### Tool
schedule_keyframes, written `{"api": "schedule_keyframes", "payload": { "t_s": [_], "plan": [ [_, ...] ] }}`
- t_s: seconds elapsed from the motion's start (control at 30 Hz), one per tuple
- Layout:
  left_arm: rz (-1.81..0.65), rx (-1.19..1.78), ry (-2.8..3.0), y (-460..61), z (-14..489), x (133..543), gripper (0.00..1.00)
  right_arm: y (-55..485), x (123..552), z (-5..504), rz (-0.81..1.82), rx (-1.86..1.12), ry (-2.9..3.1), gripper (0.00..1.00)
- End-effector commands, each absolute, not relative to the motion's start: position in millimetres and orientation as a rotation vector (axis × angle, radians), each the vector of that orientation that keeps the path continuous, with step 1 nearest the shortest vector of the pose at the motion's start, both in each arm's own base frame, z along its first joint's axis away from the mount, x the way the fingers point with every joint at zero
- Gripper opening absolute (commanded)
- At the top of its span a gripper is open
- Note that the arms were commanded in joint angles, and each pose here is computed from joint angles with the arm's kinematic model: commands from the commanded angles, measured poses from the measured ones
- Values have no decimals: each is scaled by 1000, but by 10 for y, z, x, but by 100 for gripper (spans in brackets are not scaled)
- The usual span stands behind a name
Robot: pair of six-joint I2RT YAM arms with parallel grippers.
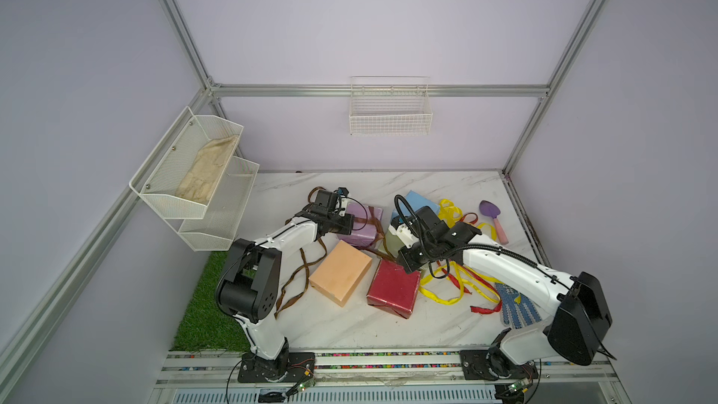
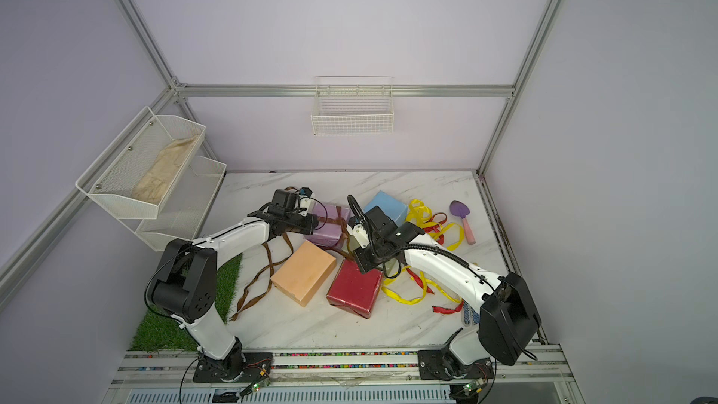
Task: Untie the ribbon bows on the gift boxes
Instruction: Untie the ribbon from the gift box.
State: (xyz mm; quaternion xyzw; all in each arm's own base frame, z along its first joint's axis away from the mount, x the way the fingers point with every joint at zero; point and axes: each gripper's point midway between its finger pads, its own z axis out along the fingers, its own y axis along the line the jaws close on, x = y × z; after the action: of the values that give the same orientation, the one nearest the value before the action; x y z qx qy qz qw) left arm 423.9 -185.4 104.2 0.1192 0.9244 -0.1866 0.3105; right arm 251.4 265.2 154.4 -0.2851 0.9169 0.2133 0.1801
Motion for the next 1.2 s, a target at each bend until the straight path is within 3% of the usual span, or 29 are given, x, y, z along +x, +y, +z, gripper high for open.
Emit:
{"api": "schedule_keyframes", "payload": {
  "t_s": [0.0, 0.33, 0.37, 0.43, 0.47, 0.63, 1.0, 1.17],
  "plan": [
    [-437, 274, 2525, -1735, 834, 4218, 3, 2704, 2300, 1555, 696, -920, 2635, 0],
    [-439, 272, 2529, -1736, 813, 4237, 3, 2756, 2005, 1386, 828, -1035, 2719, 0],
    [-440, 273, 2531, -1739, 807, 4237, 3, 2762, 1976, 1387, 839, -1047, 2725, 4],
    [-443, 274, 2529, -1745, 810, 4243, 3, 2752, 1985, 1389, 814, -1051, 2728, 28],
    [-444, 274, 2531, -1747, 806, 4244, 3, 2737, 2013, 1391, 789, -1041, 2727, 33],
    [-449, 276, 2528, -1756, 815, 4254, 3, 2753, 2122, 1543, 758, -1019, 2654, 44],
    [-460, 280, 2526, -1772, 832, 4255, 3, 2498, 2799, 1681, 319, -746, 2586, 48],
    [-467, 282, 2524, -1783, 840, 4259, 3, 2290, 2954, 1920, 182, -619, 2513, 56]
  ]
}}
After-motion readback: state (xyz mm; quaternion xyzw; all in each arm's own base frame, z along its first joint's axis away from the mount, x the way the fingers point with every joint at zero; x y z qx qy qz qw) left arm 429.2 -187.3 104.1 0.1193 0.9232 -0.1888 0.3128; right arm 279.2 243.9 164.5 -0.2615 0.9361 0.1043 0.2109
